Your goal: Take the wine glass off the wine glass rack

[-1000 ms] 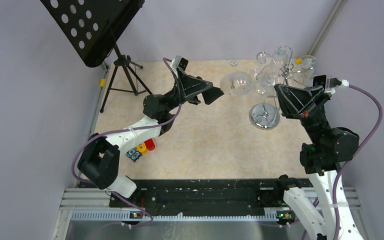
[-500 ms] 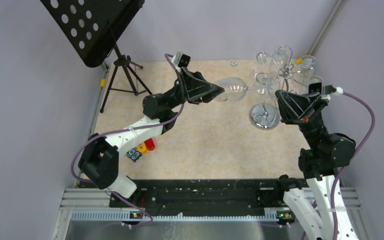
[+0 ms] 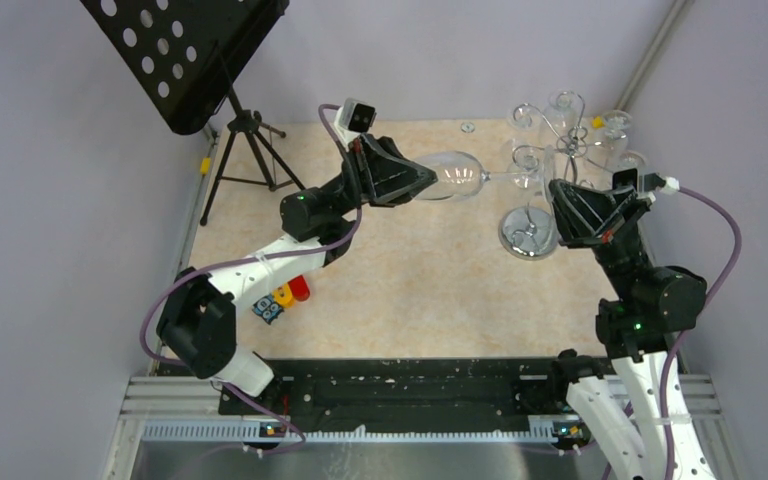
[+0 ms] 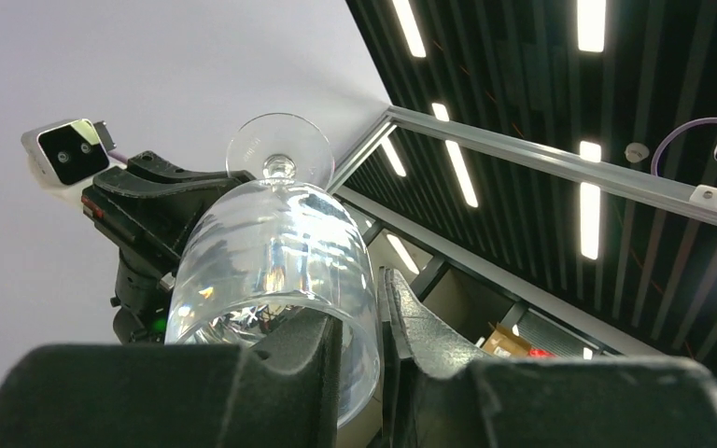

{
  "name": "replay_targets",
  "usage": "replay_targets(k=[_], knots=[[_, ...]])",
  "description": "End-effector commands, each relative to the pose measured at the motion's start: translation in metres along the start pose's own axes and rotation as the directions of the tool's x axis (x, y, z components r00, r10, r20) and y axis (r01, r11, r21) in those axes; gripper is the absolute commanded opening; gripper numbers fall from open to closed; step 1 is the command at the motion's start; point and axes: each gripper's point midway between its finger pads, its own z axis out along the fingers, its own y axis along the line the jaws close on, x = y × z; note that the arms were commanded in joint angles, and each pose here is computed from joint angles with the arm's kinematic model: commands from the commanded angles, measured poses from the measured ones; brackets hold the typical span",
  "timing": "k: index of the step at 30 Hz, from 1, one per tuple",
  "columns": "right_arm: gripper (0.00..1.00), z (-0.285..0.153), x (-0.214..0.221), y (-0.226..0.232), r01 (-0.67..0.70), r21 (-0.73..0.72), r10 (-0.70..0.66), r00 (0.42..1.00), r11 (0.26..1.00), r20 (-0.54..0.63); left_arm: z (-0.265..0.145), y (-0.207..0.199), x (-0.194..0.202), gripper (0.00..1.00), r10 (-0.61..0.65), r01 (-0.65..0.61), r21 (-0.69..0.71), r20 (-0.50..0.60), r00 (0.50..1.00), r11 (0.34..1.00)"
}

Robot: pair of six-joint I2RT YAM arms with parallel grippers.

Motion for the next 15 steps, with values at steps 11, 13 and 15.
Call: replay_targets(k=[11,13,15], knots=[[0.21,0.007,-0.017,-0.016,0.123,0.067,-0.128,0.989,0.990,0.068,0.006,-0.019,0.021,0.00,0.176,-0.178,-0.012,-0.096,0.980,0.984],[0.35,0.008,-0.019,-0.022,0.132,0.083,-0.137,0.988,0.988,0.065,0.007,-0.015,0.020,0.00,0.200,-0.204,-0.044,-0.093,0.975,0.978],[0.47,0.009,-0.022,-0.028,0.141,0.097,-0.148,0.987,0.985,0.063,0.007,-0.013,0.018,0.00,0.227,-0.234,-0.071,-0.088,0.970,0.970]])
